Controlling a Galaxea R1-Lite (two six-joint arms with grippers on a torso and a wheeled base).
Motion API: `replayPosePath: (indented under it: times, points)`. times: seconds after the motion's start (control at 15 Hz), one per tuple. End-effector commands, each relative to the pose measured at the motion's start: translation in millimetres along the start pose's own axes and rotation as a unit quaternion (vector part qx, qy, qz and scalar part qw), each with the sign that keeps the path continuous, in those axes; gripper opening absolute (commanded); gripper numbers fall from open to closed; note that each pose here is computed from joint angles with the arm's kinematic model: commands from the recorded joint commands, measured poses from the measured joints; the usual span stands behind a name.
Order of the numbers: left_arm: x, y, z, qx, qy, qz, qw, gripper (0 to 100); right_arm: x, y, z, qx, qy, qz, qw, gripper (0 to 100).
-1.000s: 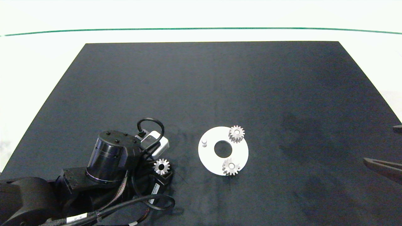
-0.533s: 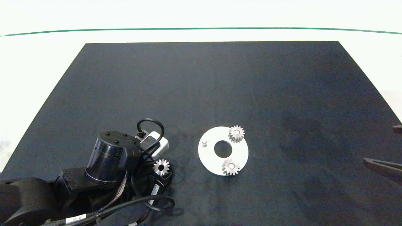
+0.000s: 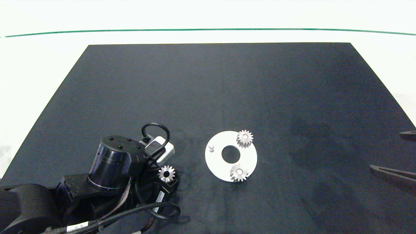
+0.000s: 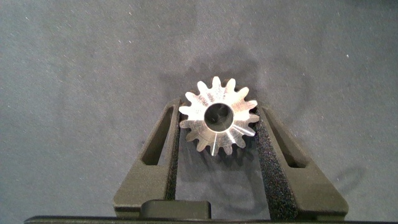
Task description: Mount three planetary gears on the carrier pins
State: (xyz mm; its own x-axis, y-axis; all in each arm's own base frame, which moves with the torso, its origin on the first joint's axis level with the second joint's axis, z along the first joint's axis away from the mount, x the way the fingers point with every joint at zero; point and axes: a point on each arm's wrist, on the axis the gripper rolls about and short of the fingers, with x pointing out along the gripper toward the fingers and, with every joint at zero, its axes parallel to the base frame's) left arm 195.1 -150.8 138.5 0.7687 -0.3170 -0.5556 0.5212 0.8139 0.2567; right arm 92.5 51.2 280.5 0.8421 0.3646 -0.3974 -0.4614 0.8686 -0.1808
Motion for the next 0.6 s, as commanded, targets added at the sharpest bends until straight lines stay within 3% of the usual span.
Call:
replayPosePath:
  times: [0.07, 0.33, 0.6]
  points:
    - [-3, 2.5, 8, -0.002, -0.019, 0.005, 0.9998, 0, 1, 0.2, 0, -0.001, 0.003, 0.001, 1.0, 100]
    - [-25, -0.9, 33, 0.006, -0.063, -0.006, 0.998, 0, 0, -0.3, 1, 0.0, -0.001, -0.002, 1.0, 100]
    - [-37, -10.5, 62, 0.029, -0.038, -0.035, 0.9982, 0, -7, -2.0, 5, 0.002, -0.02, -0.006, 0.9998, 100]
